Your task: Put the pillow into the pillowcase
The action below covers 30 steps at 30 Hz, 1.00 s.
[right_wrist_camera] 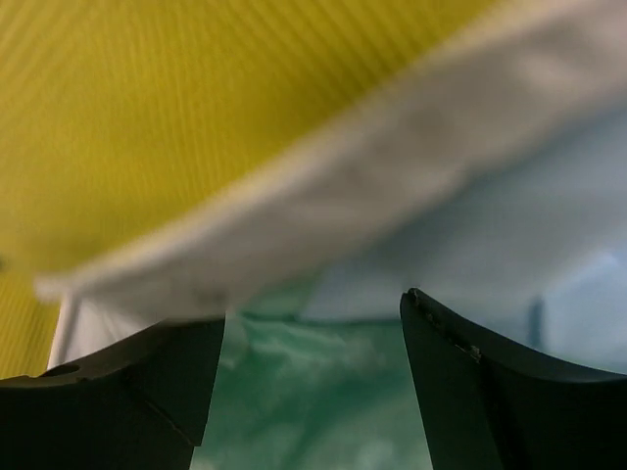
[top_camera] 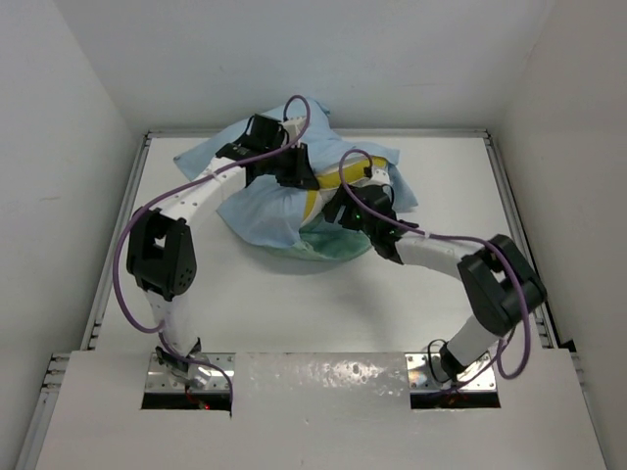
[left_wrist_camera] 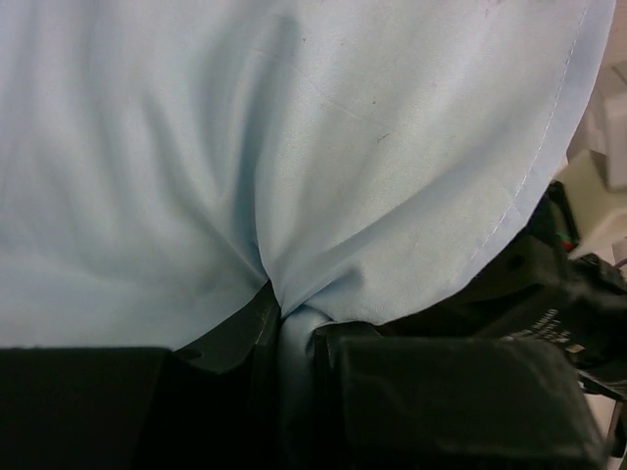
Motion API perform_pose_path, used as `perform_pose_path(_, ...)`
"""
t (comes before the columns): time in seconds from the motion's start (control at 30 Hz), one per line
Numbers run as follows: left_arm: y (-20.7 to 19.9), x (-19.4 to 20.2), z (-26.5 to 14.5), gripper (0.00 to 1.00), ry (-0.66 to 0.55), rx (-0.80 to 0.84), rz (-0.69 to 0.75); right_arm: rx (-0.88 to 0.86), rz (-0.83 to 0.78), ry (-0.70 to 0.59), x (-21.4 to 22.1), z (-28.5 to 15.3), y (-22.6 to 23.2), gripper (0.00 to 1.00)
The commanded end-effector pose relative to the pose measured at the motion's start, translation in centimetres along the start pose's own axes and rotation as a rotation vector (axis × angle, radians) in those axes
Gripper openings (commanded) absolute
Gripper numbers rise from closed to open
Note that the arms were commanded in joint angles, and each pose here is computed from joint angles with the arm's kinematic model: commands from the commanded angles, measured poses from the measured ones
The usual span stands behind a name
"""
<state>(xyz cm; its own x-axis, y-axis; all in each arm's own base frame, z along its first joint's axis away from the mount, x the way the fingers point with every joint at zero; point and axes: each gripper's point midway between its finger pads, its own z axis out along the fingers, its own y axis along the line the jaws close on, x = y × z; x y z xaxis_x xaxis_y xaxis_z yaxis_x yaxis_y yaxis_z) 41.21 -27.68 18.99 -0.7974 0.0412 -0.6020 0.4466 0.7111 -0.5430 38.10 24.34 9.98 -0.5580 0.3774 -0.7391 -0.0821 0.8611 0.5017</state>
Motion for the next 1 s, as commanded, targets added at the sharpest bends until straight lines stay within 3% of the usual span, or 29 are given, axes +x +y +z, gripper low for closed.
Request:
perform_pose_path(0.0,-2.2,-5.0,-1.2,0.0,-0.167,0.05,0.076,-0.068,0.024,-0.062,-2.2,2.6,2.6,0.71)
perform_pose_path(0.07,-2.3,-5.0,-1.4,0.0,-0.169,0.048,0.081,-0.001,0.079,-0.041,-1.0,4.2,1.0,0.67)
perform_pose_path(0.13,-2.2,-4.9,-1.5,0.0,-0.169,0.041,0.084,0.053,0.139,-0.054,-1.3,5.2,-0.6,0.53)
perform_pose_path(0.17,-2.2,-4.9,-1.6,0.0,-0.17,0.04,0.085,0.067,0.198,-0.071,-1.5,5.5,-1.1,0.44)
perform_pose_path(0.2,-2.0,-4.9,-1.8,0.0,-0.17,0.029,0.091,0.102,0.227,-0.084,-1.6,5.6,-2.7,0.18)
perform_pose_path(0.27,-1.5,-4.6,-1.8,0.0,-0.166,0.008,0.112,0.149,0.275,-0.12,-2.8,4.9,-4.4,0.0)
perform_pose_path(0.5,2.7,-3.0,-0.8,0.0,-0.133,-0.123,0.137,0.21,0.218,-0.073,-2.0,0.8,-8.8,0.0)
perform_pose_path(0.57,2.9,-2.7,-0.4,0.0,-0.12,-0.117,0.131,0.243,0.195,-0.045,-0.8,0.0,-10.6,0.0)
perform_pose_path(0.67,1.6,-2.8,-0.2,0.0,-0.119,-0.044,0.138,0.167,0.162,-0.051,-1.4,0.2,-9.7,0.0)
perform_pose_path(0.7,1.1,-2.8,-0.2,0.0,-0.119,-0.017,0.145,0.154,0.106,-0.032,-1.3,0.7,-9.6,0.04)
perform_pose_path(0.73,0.6,-2.9,-0.2,0.0,-0.121,0.004,0.15,0.127,0.079,0.005,-0.9,1.1,-9.0,0.38)
perform_pose_path(0.77,-0.3,-3.0,-0.2,0.0,-0.121,0.042,0.153,0.099,0.058,0.002,-2.1,1.8,-7.9,0.5)
perform_pose_path(0.83,-1.1,-3.1,-0.2,0.0,-0.124,0.076,0.15,0.11,0.024,0.042,-1.6,2.6,-8.1,0.6)
perform_pose_path(0.97,-2.0,-3.1,-0.5,0.0,-0.124,0.105,0.151,0.06,-0.016,0.005,-3.0,2.9,-6.9,0.62)
